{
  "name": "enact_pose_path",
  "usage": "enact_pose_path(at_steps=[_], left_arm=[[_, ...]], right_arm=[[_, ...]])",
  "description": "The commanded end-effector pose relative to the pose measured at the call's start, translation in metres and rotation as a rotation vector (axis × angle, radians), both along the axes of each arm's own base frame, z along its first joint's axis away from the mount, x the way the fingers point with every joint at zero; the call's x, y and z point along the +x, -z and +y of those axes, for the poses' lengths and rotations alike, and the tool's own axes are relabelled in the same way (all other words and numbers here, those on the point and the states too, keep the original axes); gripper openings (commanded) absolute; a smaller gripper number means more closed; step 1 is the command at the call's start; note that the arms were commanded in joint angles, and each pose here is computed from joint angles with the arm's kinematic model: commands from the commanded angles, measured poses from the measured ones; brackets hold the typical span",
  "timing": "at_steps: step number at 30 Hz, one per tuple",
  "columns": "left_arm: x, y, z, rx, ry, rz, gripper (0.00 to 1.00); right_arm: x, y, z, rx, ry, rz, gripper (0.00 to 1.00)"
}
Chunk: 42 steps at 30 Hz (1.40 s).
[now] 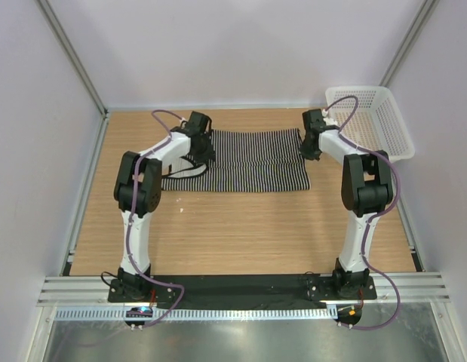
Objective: Fold and stack the tank tops
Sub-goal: Fold the tank top
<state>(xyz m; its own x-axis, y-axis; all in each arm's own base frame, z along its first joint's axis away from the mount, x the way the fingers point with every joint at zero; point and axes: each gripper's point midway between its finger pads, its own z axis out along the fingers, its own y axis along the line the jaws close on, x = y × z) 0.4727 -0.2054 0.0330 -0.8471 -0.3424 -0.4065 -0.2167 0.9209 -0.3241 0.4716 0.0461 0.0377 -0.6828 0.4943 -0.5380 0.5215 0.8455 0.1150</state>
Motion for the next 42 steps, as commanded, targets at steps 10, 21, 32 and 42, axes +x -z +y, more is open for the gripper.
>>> enact_pose_path(at_steps=[10, 21, 32, 42], left_arm=[[0.076, -0.09, 0.033, 0.116, -0.012, -0.252, 0.53], [0.126, -0.074, 0.018, 0.052, 0.065, -0.332, 0.53], [0.14, -0.065, 0.013, 0.036, 0.067, -0.353, 0.53], [0.144, -0.064, 0.012, 0.025, 0.066, -0.371, 0.53]], right_arm=[[0.084, -0.059, 0.002, -0.034, -0.157, -0.11, 0.38], [0.132, -0.045, 0.01, 0.063, -0.226, -0.191, 0.51], [0.149, -0.022, 0.015, 0.084, -0.229, -0.197, 0.47], [0.156, -0.009, 0.021, 0.103, -0.247, -0.2, 0.36]])
